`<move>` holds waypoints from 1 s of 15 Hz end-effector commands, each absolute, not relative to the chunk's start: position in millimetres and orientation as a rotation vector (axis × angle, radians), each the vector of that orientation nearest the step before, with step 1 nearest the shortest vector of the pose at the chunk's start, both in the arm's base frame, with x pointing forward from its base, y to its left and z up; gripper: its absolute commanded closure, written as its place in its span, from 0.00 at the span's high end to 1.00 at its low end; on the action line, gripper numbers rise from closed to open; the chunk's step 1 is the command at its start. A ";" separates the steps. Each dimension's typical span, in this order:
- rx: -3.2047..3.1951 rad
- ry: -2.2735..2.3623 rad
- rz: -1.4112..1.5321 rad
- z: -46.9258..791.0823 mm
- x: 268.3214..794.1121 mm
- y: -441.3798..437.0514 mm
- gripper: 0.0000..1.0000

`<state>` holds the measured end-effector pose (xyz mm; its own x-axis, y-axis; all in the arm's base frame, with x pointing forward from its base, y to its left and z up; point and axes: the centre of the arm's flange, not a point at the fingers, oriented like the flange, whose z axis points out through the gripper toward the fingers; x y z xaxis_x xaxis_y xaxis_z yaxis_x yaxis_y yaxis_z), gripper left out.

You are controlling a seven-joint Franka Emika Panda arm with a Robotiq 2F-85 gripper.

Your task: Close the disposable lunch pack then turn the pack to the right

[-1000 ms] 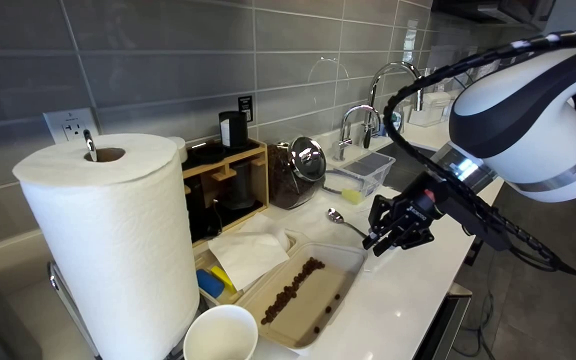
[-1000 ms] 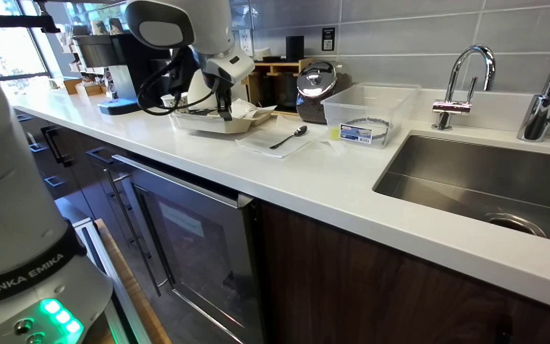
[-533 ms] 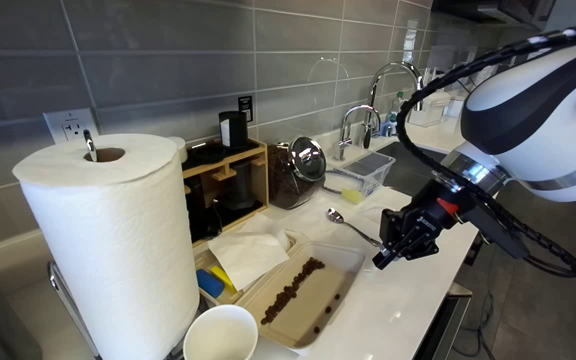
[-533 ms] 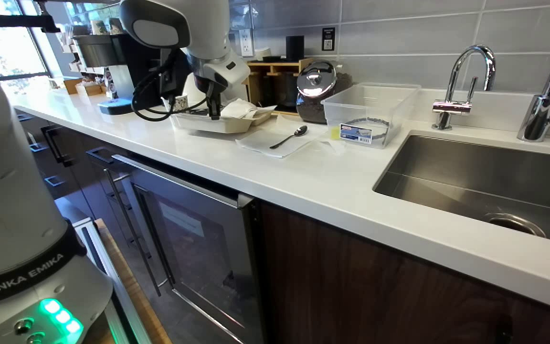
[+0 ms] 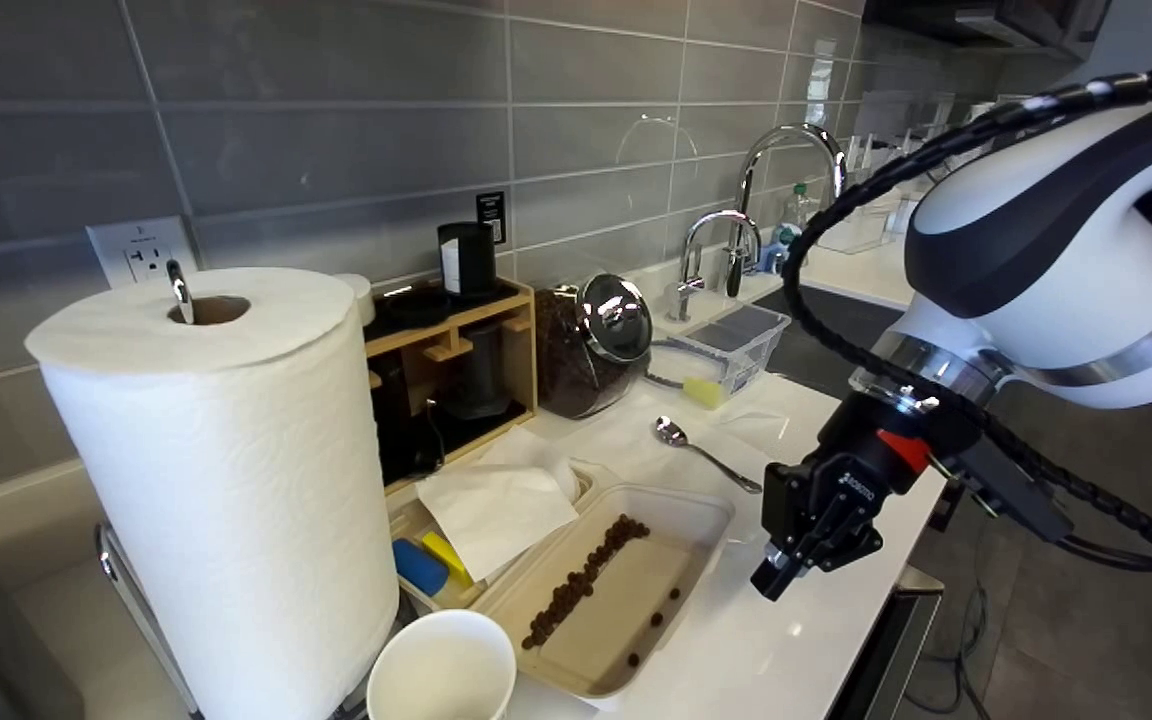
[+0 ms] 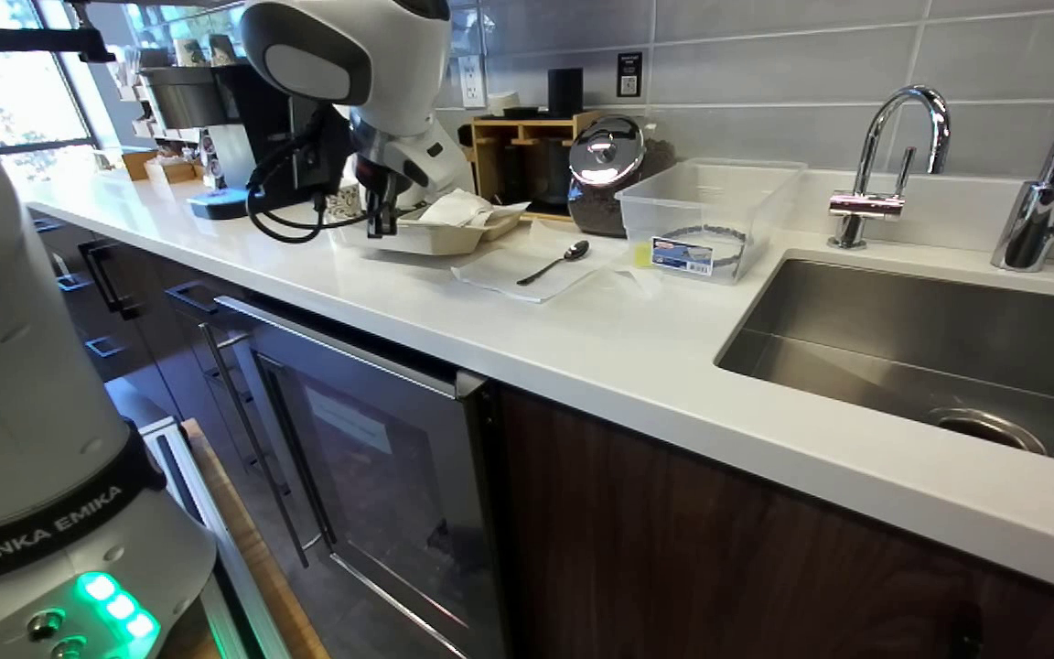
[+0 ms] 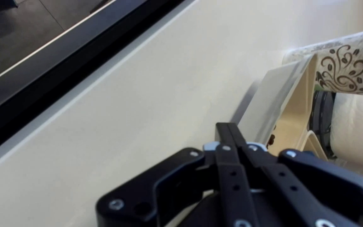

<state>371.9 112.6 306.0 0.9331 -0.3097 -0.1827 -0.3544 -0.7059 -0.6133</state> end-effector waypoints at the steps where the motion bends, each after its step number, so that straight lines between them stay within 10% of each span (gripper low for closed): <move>1: -2.397 0.459 0.141 284.8 380.3 115.8 0.00; 15: -2.338 0.809 -0.159 237.1 385.9 109.2 0.00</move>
